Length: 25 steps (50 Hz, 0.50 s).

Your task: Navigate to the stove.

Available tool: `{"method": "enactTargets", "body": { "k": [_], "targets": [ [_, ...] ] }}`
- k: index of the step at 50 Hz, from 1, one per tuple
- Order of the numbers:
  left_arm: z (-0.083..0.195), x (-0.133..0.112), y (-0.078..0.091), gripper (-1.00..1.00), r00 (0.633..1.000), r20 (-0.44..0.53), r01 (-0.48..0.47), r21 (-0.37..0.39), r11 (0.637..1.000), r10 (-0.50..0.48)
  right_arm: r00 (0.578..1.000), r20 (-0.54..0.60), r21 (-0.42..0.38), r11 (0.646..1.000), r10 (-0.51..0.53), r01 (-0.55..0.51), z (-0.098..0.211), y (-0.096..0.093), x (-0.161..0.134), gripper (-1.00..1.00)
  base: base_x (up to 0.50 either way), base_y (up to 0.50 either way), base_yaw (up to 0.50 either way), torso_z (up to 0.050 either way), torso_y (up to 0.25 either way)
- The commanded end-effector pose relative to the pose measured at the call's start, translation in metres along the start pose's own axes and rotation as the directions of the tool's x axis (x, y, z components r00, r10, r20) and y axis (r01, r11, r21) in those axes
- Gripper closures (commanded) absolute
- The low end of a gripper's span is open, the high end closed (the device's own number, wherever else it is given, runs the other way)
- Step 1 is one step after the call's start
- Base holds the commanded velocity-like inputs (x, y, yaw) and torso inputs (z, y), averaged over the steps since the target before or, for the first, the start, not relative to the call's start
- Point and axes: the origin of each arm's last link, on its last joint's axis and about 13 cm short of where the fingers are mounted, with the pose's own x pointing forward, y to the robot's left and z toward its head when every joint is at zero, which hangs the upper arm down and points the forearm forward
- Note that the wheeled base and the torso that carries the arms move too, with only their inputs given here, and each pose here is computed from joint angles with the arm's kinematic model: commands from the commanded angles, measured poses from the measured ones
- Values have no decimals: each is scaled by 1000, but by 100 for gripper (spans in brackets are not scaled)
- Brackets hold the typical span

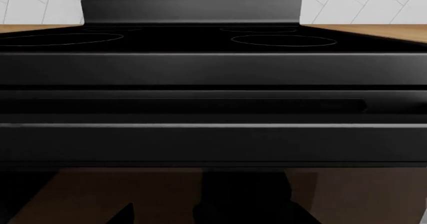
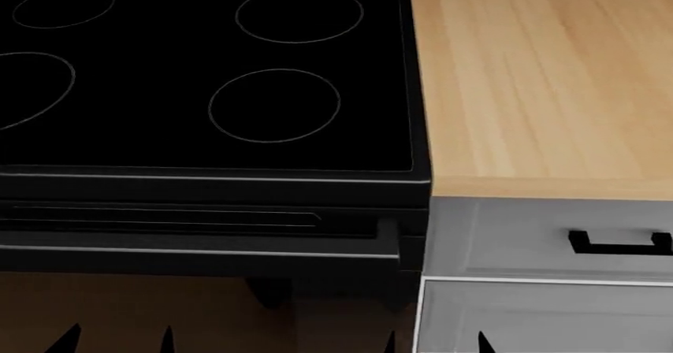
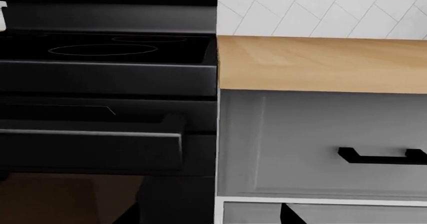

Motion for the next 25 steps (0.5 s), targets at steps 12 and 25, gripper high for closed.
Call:
{"method": "enactTargets", "body": {
  "k": [12,25],
  "targets": [
    [0,-1,2,-100,1000,-1,-3,0,1000,3,1000,7,-3,1000,-1,1,1,2,-1,-100,-1,500,0,0,0],
    [0,0,2,-100,1000,0,-3,-2,1000,3,1000,6,-3,1000,1,-1,0,2,0,-100,-1,500,0,0,0]
  ]
}}
